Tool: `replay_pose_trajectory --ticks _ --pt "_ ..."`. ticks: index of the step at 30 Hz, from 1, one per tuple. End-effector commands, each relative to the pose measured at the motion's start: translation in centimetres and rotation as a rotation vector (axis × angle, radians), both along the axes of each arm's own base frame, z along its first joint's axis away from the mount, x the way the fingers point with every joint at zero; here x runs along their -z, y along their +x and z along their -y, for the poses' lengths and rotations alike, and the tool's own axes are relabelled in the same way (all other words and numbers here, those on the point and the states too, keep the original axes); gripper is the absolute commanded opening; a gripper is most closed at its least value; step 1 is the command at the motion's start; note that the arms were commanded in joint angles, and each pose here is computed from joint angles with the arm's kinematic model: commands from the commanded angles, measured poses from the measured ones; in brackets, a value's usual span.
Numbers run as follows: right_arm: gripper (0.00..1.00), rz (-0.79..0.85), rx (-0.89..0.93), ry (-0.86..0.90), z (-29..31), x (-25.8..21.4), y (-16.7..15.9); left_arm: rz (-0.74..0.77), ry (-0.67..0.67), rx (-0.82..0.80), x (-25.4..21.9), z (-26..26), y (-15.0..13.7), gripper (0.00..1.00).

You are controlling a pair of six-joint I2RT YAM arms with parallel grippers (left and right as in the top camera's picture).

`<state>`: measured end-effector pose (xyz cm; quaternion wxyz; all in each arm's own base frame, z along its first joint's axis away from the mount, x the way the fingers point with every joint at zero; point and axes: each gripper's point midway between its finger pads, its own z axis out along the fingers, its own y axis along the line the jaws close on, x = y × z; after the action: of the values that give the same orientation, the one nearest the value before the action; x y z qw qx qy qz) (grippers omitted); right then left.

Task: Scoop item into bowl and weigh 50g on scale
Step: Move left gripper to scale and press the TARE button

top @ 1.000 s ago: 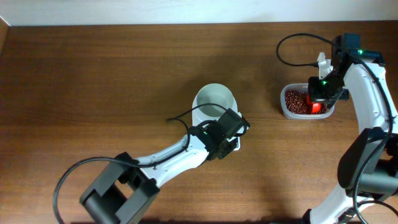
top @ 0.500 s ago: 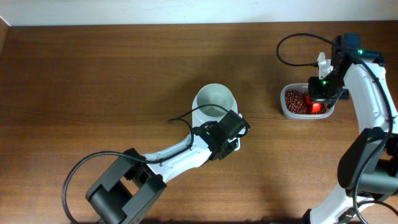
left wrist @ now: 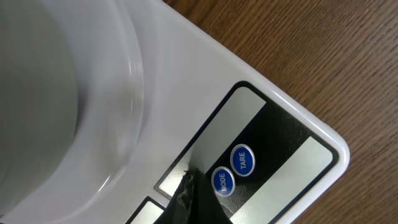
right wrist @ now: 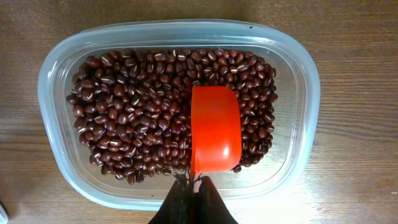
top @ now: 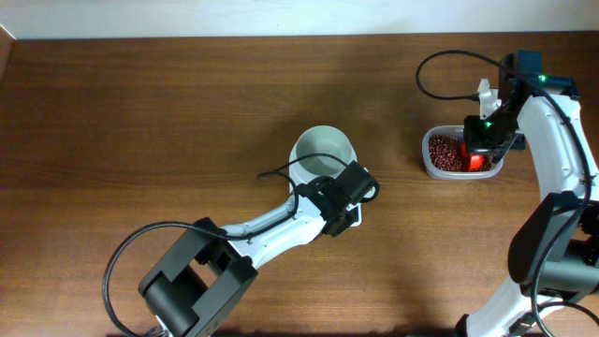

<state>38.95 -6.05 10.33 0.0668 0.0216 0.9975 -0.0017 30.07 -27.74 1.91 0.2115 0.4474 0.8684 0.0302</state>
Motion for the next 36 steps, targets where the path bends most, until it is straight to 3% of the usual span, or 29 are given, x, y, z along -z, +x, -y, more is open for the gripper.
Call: replay_pose_trajectory --ticks 1,13,36 --pt "0.04 -0.011 -0.006 -0.011 0.1 0.3 -0.2 -0.071 0.069 0.010 3.2 -1.2 -1.1 0.00" --pt "0.04 -0.016 -0.006 -0.011 0.0 0.3 -0.3 -0.149 0.098 0.031 2.9 -1.4 -2.6 0.00" --pt "0.04 -0.008 -0.006 -0.012 0.1 0.3 -0.1 -0.173 0.148 0.033 4.8 -0.8 -2.0 0.00"
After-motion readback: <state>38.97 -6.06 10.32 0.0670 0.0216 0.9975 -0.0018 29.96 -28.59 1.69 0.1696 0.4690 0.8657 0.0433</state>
